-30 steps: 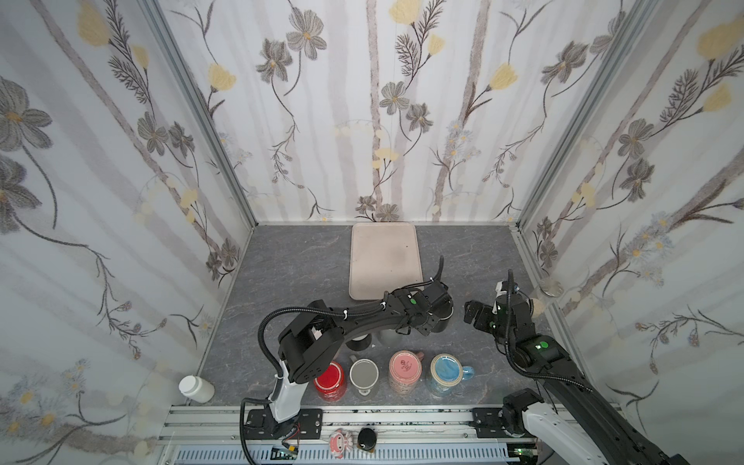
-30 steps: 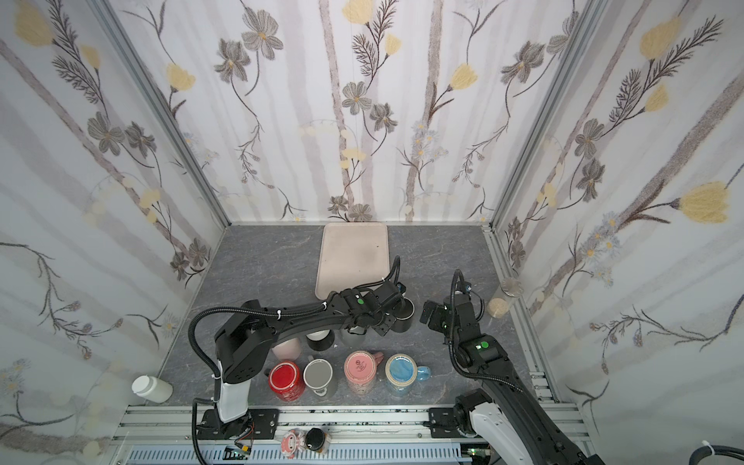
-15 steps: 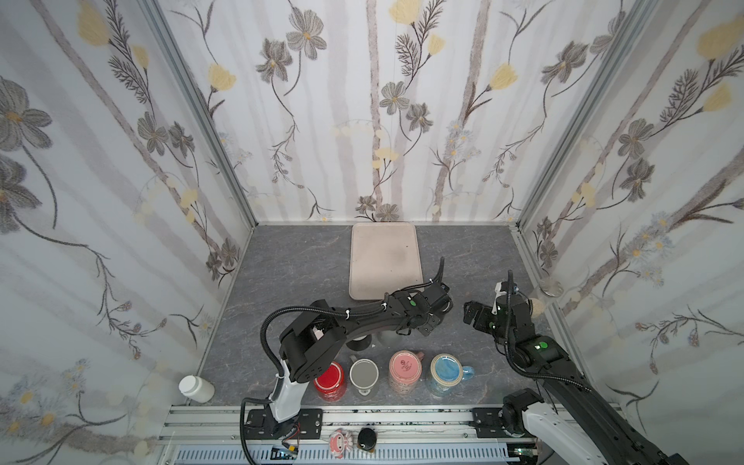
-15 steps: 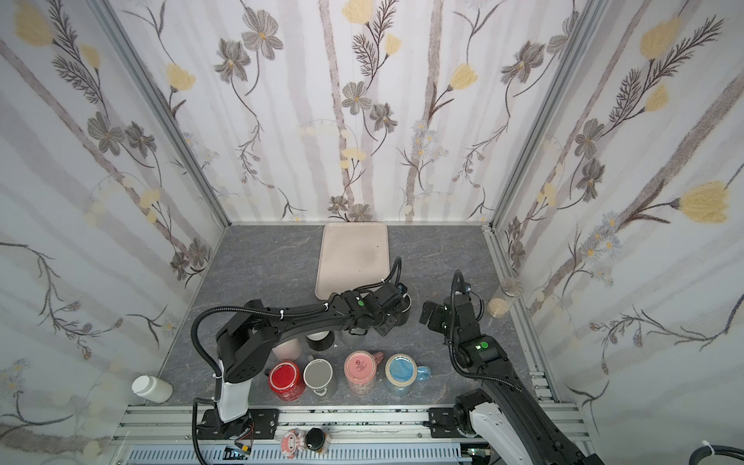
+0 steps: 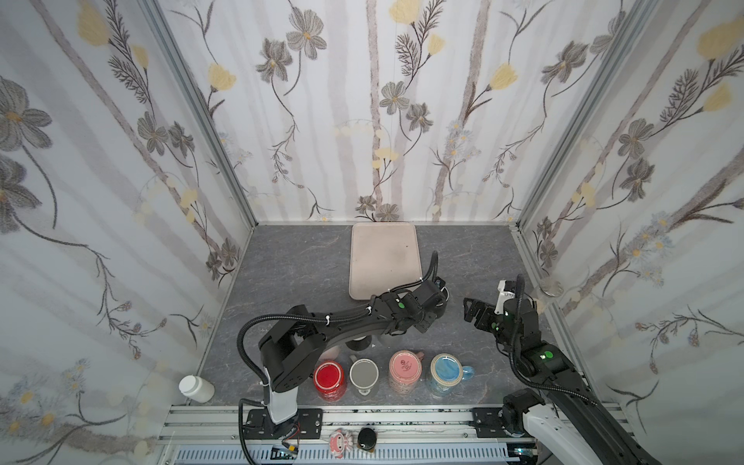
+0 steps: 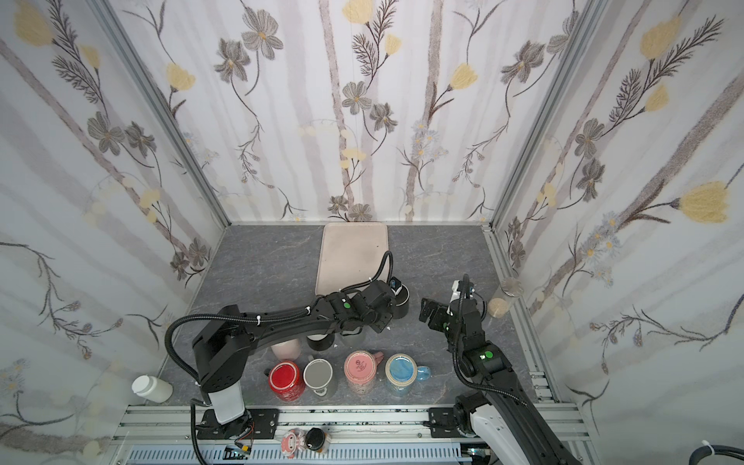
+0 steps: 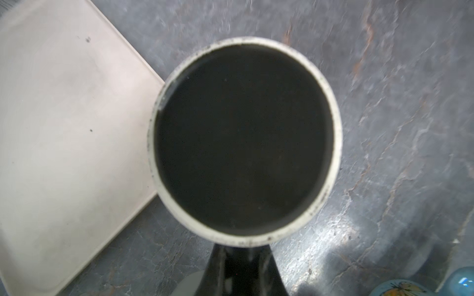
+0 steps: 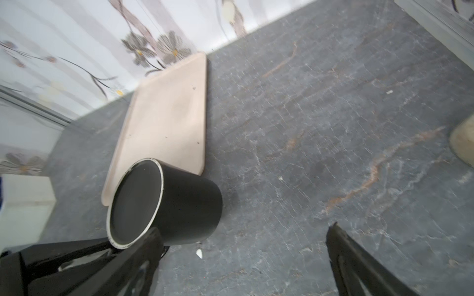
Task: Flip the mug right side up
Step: 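Grasp the black mug's base with the left gripper and lift it, then bring the right gripper to the lifted black mug and grasp its rim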
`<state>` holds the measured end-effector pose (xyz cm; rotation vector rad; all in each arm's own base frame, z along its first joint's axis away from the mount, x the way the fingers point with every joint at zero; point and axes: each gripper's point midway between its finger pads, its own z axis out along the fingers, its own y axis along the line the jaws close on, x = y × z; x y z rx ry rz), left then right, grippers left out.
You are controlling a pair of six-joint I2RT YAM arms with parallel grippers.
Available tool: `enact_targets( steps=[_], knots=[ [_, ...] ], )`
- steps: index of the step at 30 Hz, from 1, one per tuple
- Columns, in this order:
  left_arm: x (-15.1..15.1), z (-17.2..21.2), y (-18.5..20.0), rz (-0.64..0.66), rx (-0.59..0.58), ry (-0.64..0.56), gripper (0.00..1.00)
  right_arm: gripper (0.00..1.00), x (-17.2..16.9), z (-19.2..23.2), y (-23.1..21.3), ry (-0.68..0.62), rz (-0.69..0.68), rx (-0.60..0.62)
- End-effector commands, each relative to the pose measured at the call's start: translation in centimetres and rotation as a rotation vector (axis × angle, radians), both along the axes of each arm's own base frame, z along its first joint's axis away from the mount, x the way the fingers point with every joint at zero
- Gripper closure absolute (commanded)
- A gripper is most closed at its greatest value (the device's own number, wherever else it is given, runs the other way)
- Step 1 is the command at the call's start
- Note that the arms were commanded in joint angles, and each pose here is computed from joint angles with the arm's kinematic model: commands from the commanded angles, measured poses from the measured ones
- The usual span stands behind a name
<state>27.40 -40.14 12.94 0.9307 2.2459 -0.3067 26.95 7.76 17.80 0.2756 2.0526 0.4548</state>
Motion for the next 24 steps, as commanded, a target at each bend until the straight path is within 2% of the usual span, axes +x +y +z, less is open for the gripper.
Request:
enact_targets(
  steps=[1,7,14,16,19,24],
  knots=[
    [2.4,6.4,-1.1,0.032,-0.213,-0.143,1.0,0.0,0.7,4.4,1.4,-0.187,0.07,0.07],
    [4.0,12.6,2.8,0.064,-0.501,-0.176,1.0,0.01,0.5,7.8,5.9,-0.322,0.309,0.177],
    [4.8,19.0,9.8,0.079,-0.872,-0.225,1.0,0.06,-0.1,10.9,10.5,-0.459,0.579,0.35],
    [4.4,20.0,11.2,0.054,-0.961,-0.232,1.0,0.07,-0.3,11.4,11.7,-0.476,0.643,0.381],
    [2.0,22.7,12.7,-0.037,-1.078,-0.295,1.0,0.08,-0.7,12.2,14.1,-0.495,0.745,0.404],
    [-0.1,24.4,13.2,-0.133,-1.155,-0.323,1.0,0.13,-2.1,14.4,18.5,-0.551,0.944,0.471]
  ],
)
